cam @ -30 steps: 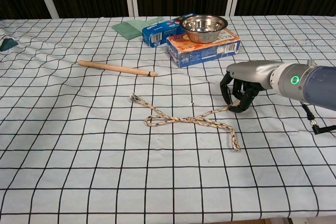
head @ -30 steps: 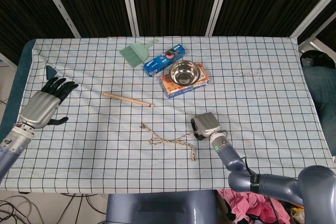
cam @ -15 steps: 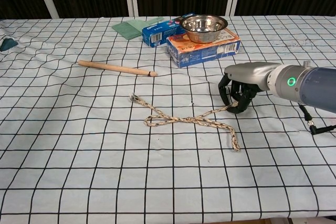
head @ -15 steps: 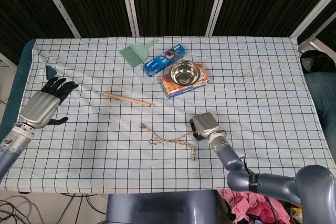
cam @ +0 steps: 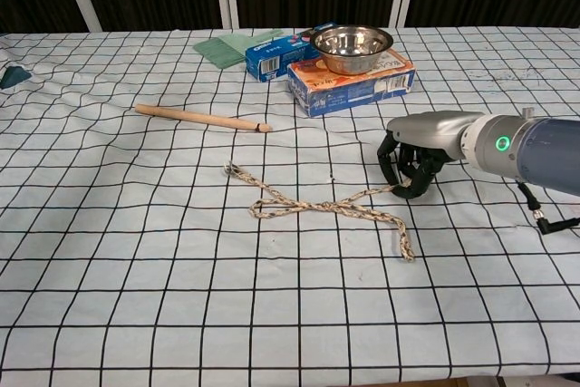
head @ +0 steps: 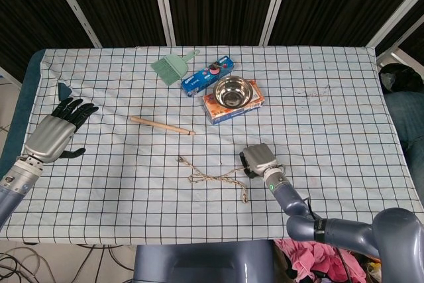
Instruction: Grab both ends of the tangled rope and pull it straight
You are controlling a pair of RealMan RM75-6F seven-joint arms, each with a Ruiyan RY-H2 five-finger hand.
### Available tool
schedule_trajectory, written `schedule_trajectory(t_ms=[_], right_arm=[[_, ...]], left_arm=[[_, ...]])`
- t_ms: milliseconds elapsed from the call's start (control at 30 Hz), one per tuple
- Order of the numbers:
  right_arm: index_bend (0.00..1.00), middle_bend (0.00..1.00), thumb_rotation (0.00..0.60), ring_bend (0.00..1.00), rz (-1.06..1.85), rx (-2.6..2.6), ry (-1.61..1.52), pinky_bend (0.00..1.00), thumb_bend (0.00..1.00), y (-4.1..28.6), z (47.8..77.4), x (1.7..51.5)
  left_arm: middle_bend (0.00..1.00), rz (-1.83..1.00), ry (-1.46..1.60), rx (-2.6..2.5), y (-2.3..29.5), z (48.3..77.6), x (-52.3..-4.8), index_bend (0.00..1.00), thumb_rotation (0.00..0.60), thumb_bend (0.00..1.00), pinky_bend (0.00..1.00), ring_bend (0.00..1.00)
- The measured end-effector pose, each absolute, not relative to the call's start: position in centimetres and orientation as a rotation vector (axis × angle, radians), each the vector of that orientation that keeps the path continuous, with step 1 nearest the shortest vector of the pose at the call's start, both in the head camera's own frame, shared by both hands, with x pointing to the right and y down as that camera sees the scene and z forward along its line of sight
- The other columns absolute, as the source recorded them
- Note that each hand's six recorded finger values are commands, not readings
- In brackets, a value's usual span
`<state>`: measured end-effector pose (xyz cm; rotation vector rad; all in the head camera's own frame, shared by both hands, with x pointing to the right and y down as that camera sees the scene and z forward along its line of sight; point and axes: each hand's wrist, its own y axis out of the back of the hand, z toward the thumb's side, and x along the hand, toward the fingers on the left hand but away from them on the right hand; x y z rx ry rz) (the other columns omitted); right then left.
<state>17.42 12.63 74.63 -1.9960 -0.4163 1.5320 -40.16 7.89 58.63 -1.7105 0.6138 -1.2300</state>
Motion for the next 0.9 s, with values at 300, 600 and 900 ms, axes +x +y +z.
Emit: schedule_trajectory(t_ms=[300,600,900], right_arm=[[0.61,0.83,0.6,1.0,1.516,-2.009,-0.445,0.9,0.4,12.4,74.4,17.2],[0.61,0.83,0.6,1.0,1.516,-2.005,-0.445,0.9,0.41,12.3,74.0,17.5],[0.61,0.84,0.6,1.0,1.548,-1.997,-0.448,0.9,0.41,12.4,74.3,18.3]], left_arm=[[0.09,-1.237,0.586,-1.714,8.0,59.2,-39.8,0.13,0.6,0.15,0.03,0.0],[0.14,-1.234,0.462,-1.727,7.1,61.3,-36.4,0.18,0.6,0.16,0.03,0.01],[0.14,-1.257,0.253,-1.762,6.2,64.6,-31.4,0.21,0.6,0.17,0.03,0.0]])
